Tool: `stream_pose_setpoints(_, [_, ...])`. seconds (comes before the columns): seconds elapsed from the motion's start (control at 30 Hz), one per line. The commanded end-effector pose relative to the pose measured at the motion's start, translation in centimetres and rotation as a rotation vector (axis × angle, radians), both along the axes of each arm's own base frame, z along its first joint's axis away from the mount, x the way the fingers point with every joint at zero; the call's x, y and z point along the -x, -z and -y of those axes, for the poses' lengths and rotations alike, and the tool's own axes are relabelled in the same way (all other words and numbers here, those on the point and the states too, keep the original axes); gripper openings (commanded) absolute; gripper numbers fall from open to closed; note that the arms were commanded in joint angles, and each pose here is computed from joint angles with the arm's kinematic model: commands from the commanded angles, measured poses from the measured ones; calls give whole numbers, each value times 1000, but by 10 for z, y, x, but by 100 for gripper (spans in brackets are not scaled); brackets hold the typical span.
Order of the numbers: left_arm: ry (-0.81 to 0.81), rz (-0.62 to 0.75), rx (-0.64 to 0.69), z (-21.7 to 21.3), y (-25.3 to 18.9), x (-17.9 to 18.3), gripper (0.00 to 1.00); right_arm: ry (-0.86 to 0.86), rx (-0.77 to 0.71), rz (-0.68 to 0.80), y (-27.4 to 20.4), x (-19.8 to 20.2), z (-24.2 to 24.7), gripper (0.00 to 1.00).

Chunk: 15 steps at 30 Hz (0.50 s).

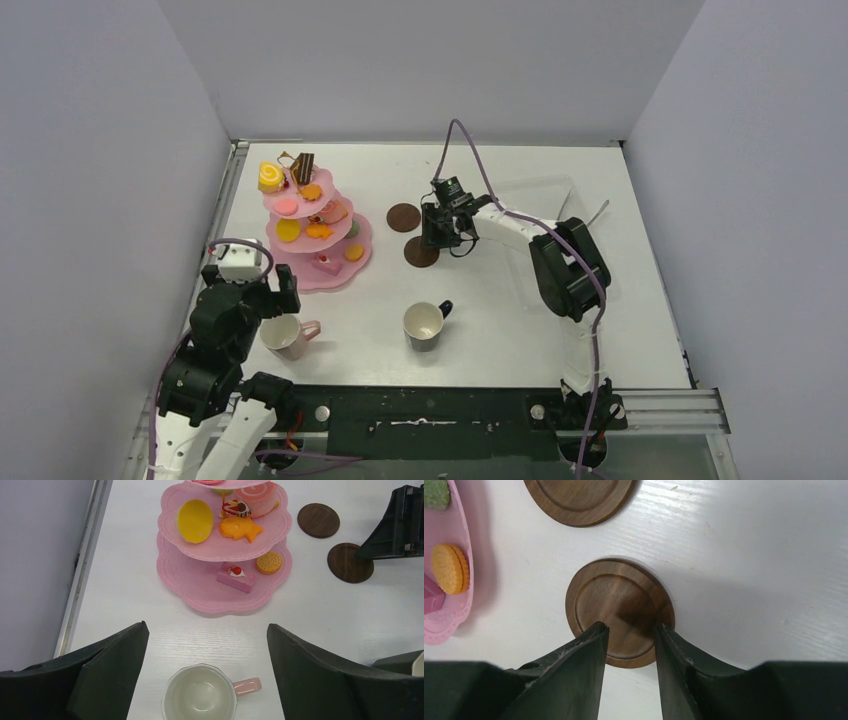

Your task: Serve the afternoon tea

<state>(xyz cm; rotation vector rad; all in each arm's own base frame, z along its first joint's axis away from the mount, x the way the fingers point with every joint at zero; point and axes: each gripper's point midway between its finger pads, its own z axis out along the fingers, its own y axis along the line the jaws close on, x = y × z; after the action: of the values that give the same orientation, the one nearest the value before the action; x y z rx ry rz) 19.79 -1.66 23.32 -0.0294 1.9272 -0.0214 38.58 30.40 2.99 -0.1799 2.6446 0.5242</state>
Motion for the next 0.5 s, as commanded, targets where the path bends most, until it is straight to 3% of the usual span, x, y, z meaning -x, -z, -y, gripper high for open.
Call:
stream_pose_setpoints(0.0, [-5,81,6,-1,-21,-4,87,-10,-43,85,-29,-7,-1,40])
stream_pose_setpoints(0.47, [-35,98,-5,-8,-22,-2,87,16,-7,40,-7,-5,14,41])
